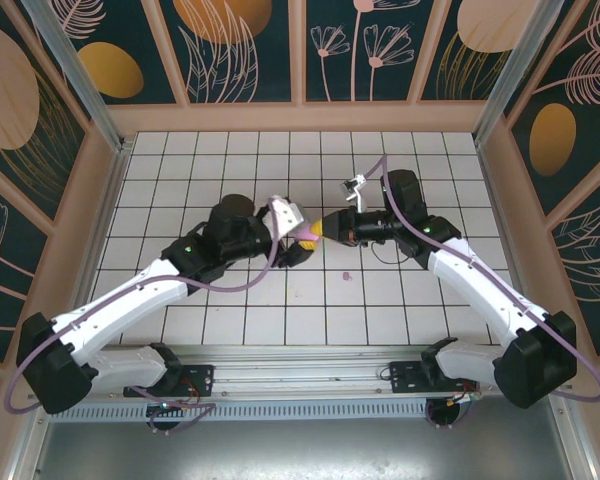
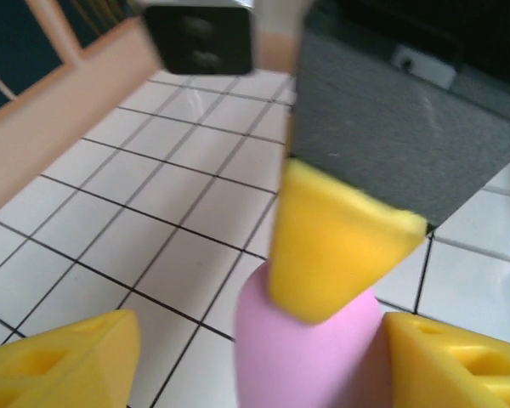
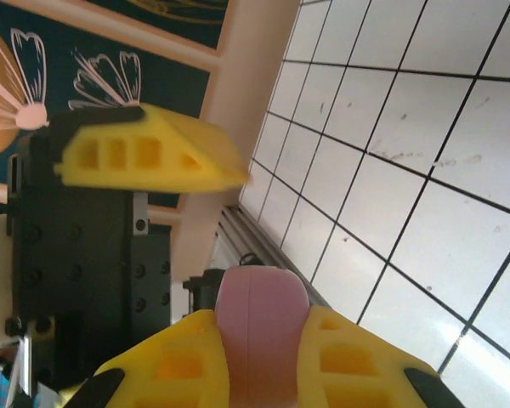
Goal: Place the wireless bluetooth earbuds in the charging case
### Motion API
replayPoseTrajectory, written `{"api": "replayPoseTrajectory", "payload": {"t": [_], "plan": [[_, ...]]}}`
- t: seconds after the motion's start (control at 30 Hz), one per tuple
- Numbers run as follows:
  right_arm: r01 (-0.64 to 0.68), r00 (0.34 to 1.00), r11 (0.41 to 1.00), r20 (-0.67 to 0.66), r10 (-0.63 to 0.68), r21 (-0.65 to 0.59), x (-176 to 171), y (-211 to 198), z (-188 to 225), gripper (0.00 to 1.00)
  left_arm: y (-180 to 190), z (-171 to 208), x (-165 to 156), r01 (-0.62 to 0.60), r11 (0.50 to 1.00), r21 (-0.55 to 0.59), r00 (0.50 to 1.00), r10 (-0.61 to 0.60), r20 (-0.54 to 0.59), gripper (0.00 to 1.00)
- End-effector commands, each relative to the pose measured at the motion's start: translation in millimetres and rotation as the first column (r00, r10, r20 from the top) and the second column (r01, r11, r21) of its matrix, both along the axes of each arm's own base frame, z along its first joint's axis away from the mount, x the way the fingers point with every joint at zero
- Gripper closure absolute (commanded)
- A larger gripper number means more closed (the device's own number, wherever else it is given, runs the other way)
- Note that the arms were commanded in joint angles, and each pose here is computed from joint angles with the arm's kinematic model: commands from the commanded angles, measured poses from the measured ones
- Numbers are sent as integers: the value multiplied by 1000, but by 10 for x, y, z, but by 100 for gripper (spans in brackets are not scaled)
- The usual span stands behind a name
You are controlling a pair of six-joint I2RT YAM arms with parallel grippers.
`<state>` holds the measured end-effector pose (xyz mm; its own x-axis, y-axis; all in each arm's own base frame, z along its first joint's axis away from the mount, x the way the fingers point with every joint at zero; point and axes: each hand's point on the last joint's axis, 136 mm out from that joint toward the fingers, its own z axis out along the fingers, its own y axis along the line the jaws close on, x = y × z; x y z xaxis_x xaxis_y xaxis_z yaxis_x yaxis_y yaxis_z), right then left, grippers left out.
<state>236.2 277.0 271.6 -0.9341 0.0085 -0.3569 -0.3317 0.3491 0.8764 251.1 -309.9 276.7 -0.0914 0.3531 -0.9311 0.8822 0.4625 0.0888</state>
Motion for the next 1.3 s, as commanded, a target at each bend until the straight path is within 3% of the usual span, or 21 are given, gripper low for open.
{"api": "replayPoseTrajectory", "payload": {"t": [0.0,0.1,0.33,0.7,1.17,1.27], "plan": [[118,992,987,-66,-111,112,170,-129,187,96,291,454,103,-80,968,-239,996,89,25,23],[175,982,963,-101,-157,206,242,-232,328,96,334,495,-91,-2,946,-325,996,31,85,19],[181,979,951,-141,-150,250,222,-207,461,96,158,411,-248,168,918,-359,979,-114,167,21],[191,976,935,-158,-149,297,147,-60,545,97,45,387,-106,162,896,-413,983,-109,149,23],[175,980,934,-150,-134,311,114,4,637,97,-4,338,-84,167,882,-441,985,-127,120,49],[172,980,935,-149,-131,310,101,9,637,97,-6,358,-87,172,877,-448,984,-129,125,51]]}}
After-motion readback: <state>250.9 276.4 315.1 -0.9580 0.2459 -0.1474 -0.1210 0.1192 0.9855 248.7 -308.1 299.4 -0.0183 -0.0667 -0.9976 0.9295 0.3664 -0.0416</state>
